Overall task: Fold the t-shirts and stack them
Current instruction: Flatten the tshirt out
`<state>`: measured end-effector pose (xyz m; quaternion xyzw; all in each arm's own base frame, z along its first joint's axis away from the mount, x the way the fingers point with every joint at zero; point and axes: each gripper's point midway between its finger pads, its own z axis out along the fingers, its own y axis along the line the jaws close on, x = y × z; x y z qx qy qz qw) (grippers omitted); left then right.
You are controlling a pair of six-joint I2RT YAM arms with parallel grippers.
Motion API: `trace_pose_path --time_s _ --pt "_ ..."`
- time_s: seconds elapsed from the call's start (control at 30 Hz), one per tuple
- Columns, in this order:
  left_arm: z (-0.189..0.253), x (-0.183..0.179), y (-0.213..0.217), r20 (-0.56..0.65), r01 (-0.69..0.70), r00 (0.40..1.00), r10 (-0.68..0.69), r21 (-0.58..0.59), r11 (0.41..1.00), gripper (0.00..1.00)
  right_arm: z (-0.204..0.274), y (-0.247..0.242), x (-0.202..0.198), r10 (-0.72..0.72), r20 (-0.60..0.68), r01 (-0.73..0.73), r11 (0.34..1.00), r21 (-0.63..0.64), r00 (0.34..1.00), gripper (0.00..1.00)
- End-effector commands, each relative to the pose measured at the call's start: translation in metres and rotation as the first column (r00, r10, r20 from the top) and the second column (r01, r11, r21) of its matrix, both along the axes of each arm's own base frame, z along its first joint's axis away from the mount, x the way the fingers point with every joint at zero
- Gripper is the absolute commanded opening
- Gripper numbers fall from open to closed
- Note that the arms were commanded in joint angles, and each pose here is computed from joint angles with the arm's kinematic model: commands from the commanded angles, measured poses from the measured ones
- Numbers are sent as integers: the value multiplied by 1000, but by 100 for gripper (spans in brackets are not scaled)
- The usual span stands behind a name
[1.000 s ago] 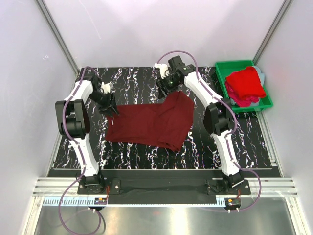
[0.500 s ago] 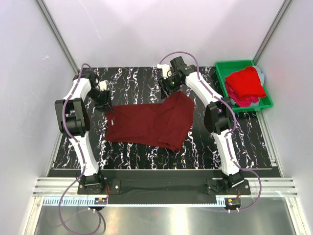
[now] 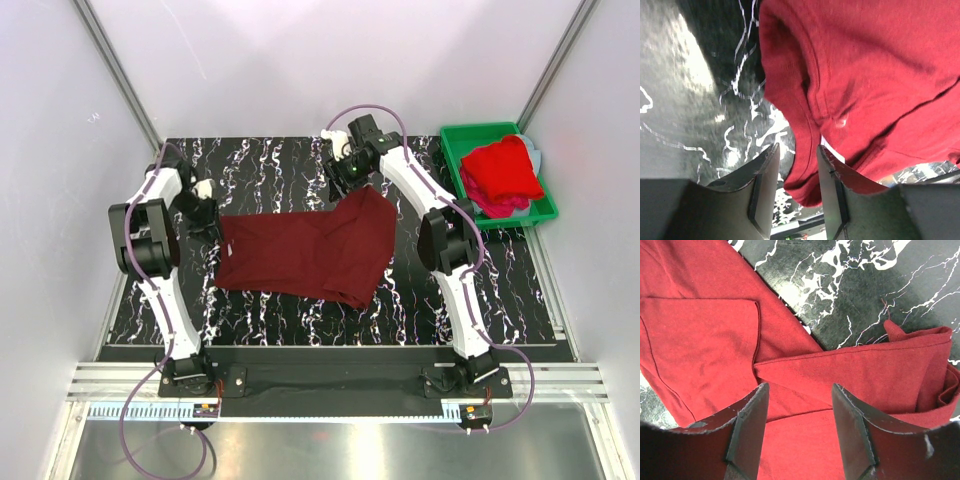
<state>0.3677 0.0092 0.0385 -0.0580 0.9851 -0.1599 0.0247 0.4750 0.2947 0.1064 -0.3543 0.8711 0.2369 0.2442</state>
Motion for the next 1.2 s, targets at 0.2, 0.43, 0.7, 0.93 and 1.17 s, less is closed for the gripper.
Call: trace_pose_path --time_s 0.2,0.43,0.7,0.93,1.17 --pt "-26 5 -6 -55 2 998 -5 -61 998 40 61 -4 3 -5 136 1 1000 27 991 61" --pt "-24 24 -28 -23 34 999 -37 -140 990 0 99 -12 15 -71 248 65 997 33 966 58" --pt "100 118 -56 427 150 895 -128 -18 989 0 135 -37 23 -136 364 148 989 -5 921 57" --pt "244 183 -77 787 125 612 -78 2 992 0 150 -66 24 -183 415 217 976 -35 891 56" --pt "313 170 -171 894 315 428 -129 -14 949 0 178 -114 36 -300 481 352 936 -19 824 55"
